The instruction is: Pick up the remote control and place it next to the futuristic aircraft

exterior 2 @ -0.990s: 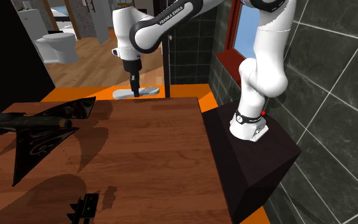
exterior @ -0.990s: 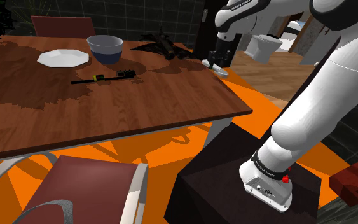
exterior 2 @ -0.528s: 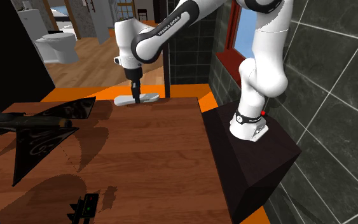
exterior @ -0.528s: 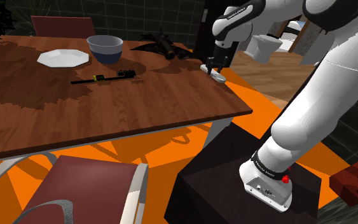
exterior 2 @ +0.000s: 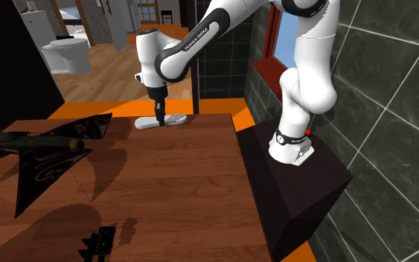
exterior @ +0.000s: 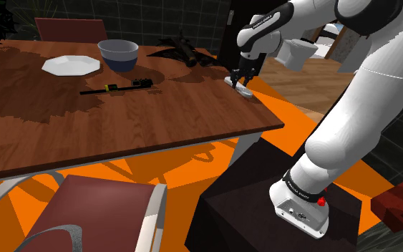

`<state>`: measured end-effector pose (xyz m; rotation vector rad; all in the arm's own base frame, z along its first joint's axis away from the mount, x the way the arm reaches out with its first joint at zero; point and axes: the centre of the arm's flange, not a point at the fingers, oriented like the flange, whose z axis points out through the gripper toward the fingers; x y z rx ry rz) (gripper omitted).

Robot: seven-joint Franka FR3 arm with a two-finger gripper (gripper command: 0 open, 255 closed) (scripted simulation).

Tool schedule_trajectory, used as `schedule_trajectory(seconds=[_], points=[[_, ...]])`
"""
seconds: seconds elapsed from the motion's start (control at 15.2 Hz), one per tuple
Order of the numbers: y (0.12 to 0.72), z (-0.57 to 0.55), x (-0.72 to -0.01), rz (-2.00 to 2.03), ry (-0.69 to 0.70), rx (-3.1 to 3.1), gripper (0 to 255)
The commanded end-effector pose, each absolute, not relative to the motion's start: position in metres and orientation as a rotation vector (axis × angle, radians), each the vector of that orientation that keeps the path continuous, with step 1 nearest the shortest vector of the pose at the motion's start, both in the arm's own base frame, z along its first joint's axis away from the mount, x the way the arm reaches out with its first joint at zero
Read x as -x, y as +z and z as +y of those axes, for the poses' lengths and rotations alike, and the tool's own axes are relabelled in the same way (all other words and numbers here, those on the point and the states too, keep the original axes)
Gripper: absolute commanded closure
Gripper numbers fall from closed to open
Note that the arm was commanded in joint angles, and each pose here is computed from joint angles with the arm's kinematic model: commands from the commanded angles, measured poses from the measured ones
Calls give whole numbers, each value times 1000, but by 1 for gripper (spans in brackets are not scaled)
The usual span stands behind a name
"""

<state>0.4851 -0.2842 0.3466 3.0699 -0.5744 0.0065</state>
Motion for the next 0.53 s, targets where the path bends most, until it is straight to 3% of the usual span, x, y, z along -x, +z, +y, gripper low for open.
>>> schedule_trajectory(seconds=[0.0, 0.2, 0.26, 0.46], points=[[347, -284, -485, -574, 8, -3070, 255], [347, -284, -485, -574, 8, -3070, 255], [347, -284, -485, -574, 8, -3070, 0], [346, -284, -485, -574, 8, -3070, 0]])
